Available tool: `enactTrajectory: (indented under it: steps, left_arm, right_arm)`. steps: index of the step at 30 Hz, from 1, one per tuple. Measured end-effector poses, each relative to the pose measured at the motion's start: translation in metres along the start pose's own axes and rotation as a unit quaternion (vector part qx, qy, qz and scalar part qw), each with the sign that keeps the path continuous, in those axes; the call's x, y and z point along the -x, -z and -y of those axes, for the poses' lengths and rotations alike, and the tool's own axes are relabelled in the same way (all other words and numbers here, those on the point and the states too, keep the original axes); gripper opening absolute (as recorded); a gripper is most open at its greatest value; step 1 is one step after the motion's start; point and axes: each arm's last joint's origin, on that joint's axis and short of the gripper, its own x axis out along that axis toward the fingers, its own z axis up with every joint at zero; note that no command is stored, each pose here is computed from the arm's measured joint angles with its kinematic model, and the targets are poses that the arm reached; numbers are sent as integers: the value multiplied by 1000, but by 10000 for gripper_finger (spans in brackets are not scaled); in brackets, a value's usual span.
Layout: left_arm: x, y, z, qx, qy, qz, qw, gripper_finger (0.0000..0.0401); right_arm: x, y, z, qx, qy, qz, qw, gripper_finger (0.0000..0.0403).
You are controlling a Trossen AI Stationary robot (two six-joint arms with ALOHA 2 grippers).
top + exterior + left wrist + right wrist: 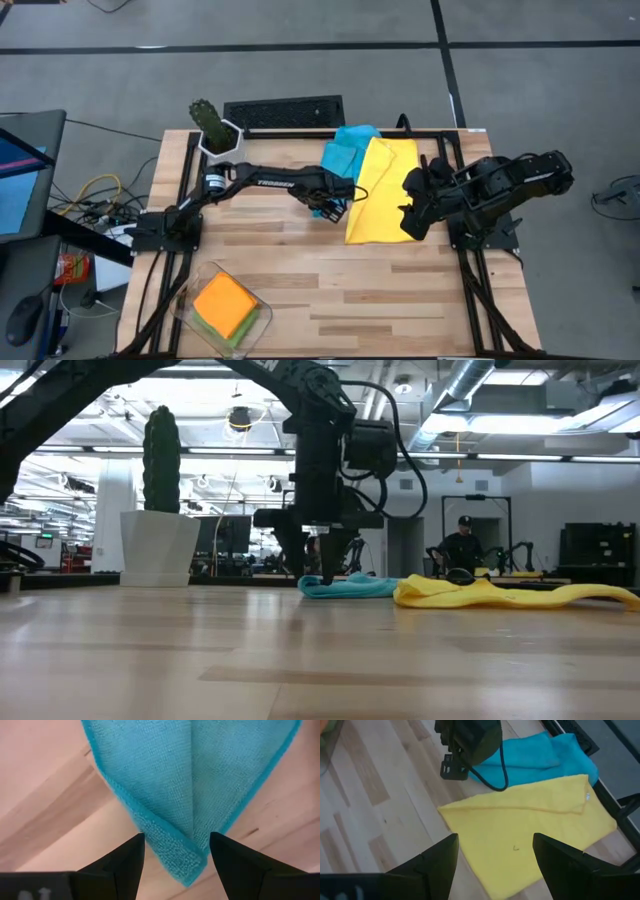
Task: Fold microfiber towels
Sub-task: Fold the blue microfiber towel
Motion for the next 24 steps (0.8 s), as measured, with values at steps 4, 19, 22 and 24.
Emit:
enactTrajectory:
  steps: [4,19,22,24]
  left_arm:
    - [-3,3,-1,2,-9,-3,1000,218]
    - [12,2,-16,12,-36,13,999,174]
    - [11,0,-17,9,-32,12,999,165]
    - [11,-3,-15,9,-17,19,1000,161]
  right_arm:
    - [0,1,1,3,3,-4,1000,280]
    - [0,2,2,8,8,-11,1000,280]
    - [0,3,3,11,12,-16,1000,280]
    - [0,3,3,11,13,-16,1000,280]
